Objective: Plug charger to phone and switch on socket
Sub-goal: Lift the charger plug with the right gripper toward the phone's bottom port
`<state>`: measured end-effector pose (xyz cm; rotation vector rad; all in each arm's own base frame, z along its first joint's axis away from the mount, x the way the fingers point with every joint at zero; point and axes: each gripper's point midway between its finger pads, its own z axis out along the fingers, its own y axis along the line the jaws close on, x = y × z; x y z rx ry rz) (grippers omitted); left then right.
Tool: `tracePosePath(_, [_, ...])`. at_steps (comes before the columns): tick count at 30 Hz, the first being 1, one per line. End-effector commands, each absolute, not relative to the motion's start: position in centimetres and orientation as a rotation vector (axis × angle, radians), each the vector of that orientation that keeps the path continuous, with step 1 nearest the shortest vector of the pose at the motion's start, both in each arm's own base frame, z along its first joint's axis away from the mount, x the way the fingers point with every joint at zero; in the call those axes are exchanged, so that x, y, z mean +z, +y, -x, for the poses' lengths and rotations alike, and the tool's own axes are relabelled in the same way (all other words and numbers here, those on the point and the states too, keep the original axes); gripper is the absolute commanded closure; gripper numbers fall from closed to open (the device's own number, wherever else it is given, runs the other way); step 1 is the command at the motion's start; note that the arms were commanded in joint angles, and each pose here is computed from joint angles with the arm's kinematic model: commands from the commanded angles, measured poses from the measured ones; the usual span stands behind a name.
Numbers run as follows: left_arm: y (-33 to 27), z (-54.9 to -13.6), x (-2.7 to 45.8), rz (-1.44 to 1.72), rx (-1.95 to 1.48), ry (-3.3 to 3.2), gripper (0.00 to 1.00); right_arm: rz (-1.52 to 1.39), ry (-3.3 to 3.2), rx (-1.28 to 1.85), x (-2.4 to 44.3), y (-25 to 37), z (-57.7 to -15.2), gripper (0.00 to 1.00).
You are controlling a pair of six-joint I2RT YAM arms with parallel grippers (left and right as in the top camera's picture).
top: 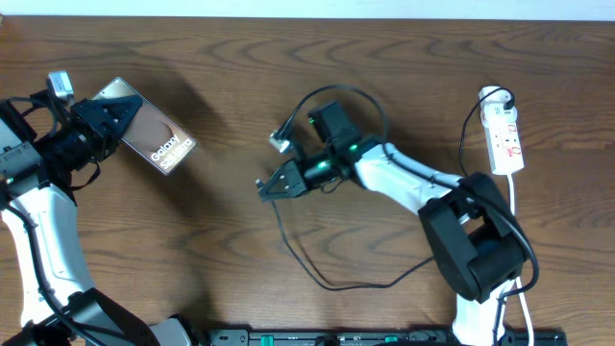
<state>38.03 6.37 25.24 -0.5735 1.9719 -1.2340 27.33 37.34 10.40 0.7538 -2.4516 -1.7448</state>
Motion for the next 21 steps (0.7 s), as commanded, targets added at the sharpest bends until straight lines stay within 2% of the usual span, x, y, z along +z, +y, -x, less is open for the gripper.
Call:
tracePosePath(1, [5.6,-37.5,27.0,0.491,-1.292,1.943,0.93,-1.055,-2.289,-2.000,12.9,35.5,-28.1,0.99])
tracePosePath(7, [4.7,-37.1,27.9,0.416,-1.355,1.922,0.93,-1.154,-2.333,-2.068,13.1,33.6,-30.2,0.99])
tracePosePath(14, [2.6,-36.9,28.4,0.342,-1.427,1.933,0.93,-1.206,-2.111,-2.256,13.7,32.9,-29.9,0.99])
tracePosePath(18, [0.8,-37.1,28.5,0.280,-1.447,1.947,0.93,-1.052,-2.012,-2.251,12.4,33.3,-29.5,0.99])
tracePosePath(21, [0.0,-37.3,28.8,0.234,-1.448,1.946,0.93,-1.041,-1.993,-2.230,12.3,34.0,-29.0,0.99])
